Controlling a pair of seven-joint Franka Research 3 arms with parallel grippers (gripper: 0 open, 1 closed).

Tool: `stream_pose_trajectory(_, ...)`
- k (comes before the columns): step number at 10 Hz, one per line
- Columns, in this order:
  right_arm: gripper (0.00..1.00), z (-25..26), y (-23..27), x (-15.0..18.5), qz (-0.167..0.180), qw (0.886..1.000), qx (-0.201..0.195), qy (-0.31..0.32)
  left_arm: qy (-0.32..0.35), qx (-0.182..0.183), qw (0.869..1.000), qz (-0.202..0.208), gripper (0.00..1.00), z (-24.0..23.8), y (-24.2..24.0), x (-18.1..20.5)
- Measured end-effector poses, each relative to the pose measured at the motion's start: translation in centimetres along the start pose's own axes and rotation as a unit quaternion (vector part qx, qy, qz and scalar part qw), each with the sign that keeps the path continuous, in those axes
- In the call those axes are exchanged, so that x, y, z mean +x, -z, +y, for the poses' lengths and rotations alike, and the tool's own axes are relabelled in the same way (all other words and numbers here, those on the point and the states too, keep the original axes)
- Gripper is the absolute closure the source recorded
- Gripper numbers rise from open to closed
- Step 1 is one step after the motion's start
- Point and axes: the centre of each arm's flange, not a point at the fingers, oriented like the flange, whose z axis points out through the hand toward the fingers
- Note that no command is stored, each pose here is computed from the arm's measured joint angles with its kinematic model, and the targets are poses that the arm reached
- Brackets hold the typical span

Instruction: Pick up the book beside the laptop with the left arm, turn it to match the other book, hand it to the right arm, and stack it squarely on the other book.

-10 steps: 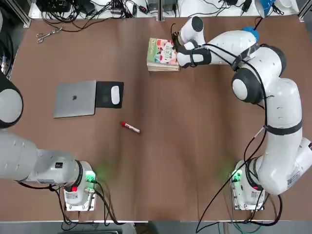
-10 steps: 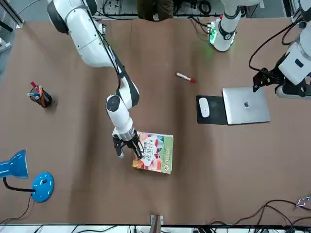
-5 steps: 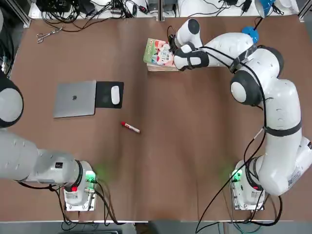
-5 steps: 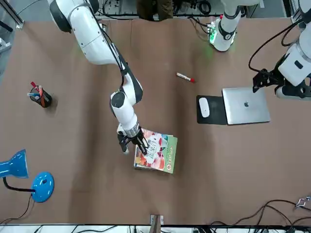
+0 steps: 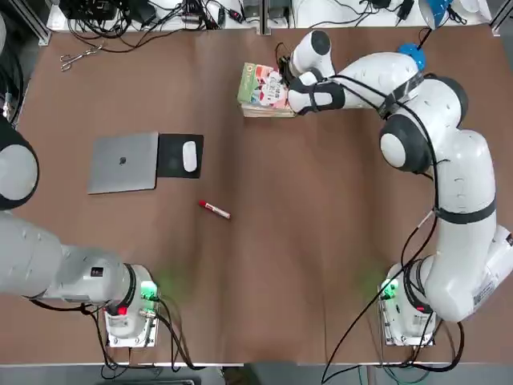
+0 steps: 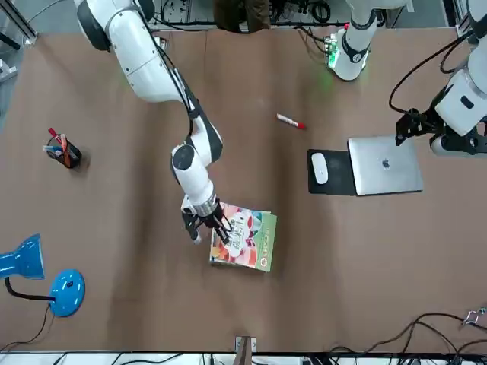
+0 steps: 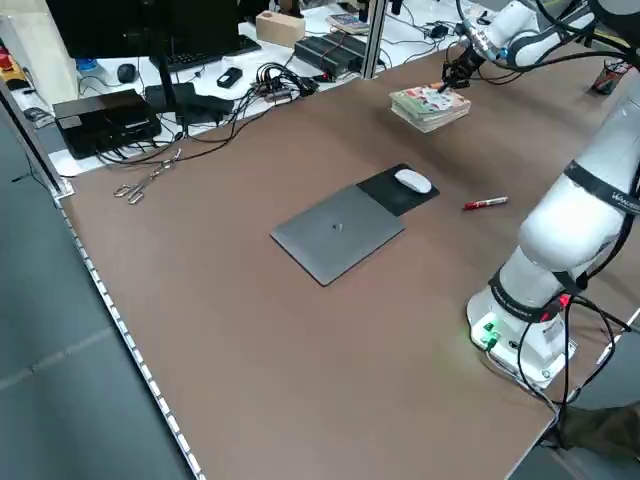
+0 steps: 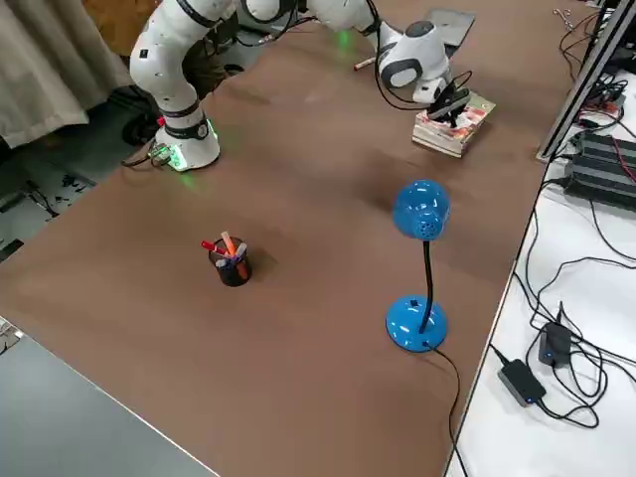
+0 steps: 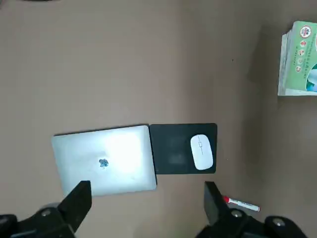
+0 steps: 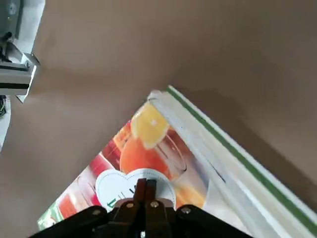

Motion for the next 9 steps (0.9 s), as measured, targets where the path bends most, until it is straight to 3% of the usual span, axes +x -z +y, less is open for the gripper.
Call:
stream_pose_trajectory(6,1.0,-0.1,0.1,0.1,0.0,1.0,0.001,0.003,0.001,0.0,1.0,-0.001,0.0,-0.1,-0.1,0.1)
stream_pose_trajectory(9,1.0,-1.5,1.3,-2.6,-0.012,1.0,0.001,-0.014,0.002,0.0,1.0,-0.003,0.0,-0.1,-0.3,0.2)
